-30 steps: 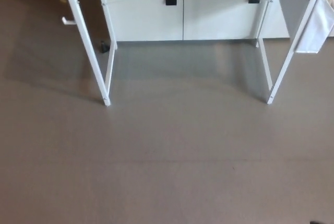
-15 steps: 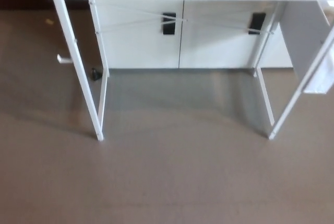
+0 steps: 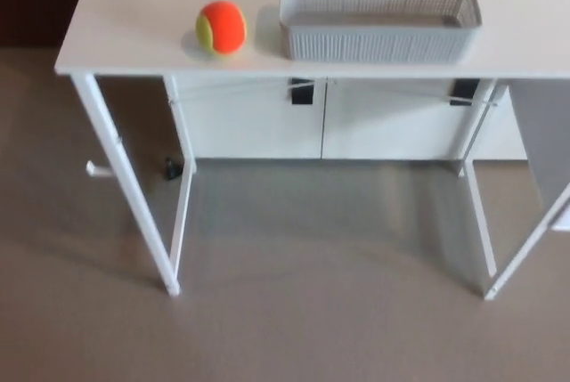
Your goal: The robot walk towards a table in front and uses its left hand to pickup a tennis ball on the left side and put it in a container on the right hand side
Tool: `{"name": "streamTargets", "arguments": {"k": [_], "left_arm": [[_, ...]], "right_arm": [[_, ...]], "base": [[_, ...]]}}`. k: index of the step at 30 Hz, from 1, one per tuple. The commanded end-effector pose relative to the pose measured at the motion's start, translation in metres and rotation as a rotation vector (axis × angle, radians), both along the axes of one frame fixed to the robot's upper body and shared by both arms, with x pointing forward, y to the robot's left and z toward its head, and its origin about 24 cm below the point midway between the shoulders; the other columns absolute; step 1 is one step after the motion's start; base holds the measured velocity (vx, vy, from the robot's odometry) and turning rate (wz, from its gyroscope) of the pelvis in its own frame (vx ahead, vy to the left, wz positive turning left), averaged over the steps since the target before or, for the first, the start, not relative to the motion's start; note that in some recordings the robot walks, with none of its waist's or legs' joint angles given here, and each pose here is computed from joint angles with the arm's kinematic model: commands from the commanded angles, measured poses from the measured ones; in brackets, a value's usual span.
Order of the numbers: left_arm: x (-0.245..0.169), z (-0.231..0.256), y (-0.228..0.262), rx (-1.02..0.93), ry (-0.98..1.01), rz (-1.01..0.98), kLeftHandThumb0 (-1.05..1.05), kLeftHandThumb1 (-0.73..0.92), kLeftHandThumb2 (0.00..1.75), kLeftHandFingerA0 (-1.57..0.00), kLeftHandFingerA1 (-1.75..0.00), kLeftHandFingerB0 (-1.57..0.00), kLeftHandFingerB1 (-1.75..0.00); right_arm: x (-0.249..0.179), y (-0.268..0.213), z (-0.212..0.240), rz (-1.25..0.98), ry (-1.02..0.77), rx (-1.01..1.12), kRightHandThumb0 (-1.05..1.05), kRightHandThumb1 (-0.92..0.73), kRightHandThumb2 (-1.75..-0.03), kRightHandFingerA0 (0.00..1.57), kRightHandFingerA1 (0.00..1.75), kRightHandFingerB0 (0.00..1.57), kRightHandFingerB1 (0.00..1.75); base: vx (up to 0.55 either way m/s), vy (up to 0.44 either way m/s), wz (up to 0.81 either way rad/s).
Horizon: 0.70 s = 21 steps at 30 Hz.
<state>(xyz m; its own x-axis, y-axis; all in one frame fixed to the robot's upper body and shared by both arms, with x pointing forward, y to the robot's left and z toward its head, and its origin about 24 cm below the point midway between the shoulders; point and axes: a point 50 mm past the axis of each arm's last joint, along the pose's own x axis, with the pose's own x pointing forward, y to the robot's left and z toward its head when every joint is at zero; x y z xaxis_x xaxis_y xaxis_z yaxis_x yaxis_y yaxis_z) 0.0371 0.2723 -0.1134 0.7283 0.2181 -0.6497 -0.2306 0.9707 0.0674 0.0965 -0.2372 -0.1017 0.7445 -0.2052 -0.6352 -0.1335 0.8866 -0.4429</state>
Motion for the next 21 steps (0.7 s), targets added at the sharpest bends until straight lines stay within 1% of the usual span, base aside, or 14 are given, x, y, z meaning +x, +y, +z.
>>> {"name": "streamTargets", "arguments": {"k": [1,5,6,11,12,15,16,21], "left_arm": [[-0.003,0.003,0.007,0.032,-0.015,0.002,-0.19,0.63,0.59,-0.36,-0.34,-0.27,-0.31],[-0.007,0.002,0.007,0.038,-0.002,0.007,-0.18,0.62,0.59,-0.37,-0.34,-0.28,-0.31],[-0.008,0.001,0.008,0.042,0.001,0.009,-0.18,0.61,0.58,-0.38,-0.34,-0.29,-0.31],[-0.013,0.000,0.010,0.053,0.013,0.008,-0.20,0.61,0.58,-0.38,-0.35,-0.29,-0.31],[-0.014,0.000,0.010,0.045,0.014,0.009,-0.20,0.61,0.58,-0.35,-0.35,-0.29,-0.31],[-0.013,0.001,0.011,0.047,0.010,0.012,-0.20,0.62,0.58,-0.35,-0.34,-0.28,-0.31],[-0.013,0.001,0.011,0.050,0.010,0.012,-0.19,0.61,0.58,-0.37,-0.35,-0.29,-0.31],[-0.013,0.001,0.011,0.057,0.011,0.015,-0.20,0.60,0.58,-0.37,-0.35,-0.29,-0.31]], "right_arm": [[-0.007,-0.001,0.001,-0.016,0.017,0.008,-0.14,-0.63,-1.05,0.15,0.59,0.02,0.50],[-0.011,-0.001,0.002,-0.011,0.034,0.020,-0.16,-0.64,-1.05,0.12,0.57,0.00,0.48],[-0.011,-0.001,0.001,-0.010,0.038,0.018,-0.16,-0.64,-1.06,0.13,0.58,0.02,0.50],[-0.015,-0.002,-0.003,-0.008,0.064,0.010,-0.19,-0.63,-1.05,0.11,0.57,0.00,0.48],[-0.015,-0.001,-0.003,-0.010,0.061,0.012,-0.18,-0.63,-1.04,0.12,0.57,0.00,0.48],[-0.013,0.001,0.000,-0.002,0.057,0.013,-0.18,-0.64,-1.05,0.13,0.58,0.00,0.48],[-0.013,0.001,-0.001,-0.004,0.052,0.016,-0.17,-0.65,-1.06,0.11,0.57,0.00,0.48],[-0.012,0.001,-0.002,-0.011,0.054,0.037,-0.19,-0.65,-1.07,0.10,0.57,0.00,0.48]], "base": [[0.36,0.255,-0.29],[0.37,0.371,-0.44],[0.29,0.234,-0.06],[0.27,0.113,0.07],[0.24,0.008,0.16],[0.21,-0.062,0.09],[0.22,-0.122,0.18],[0.25,-0.191,0.15]]}}
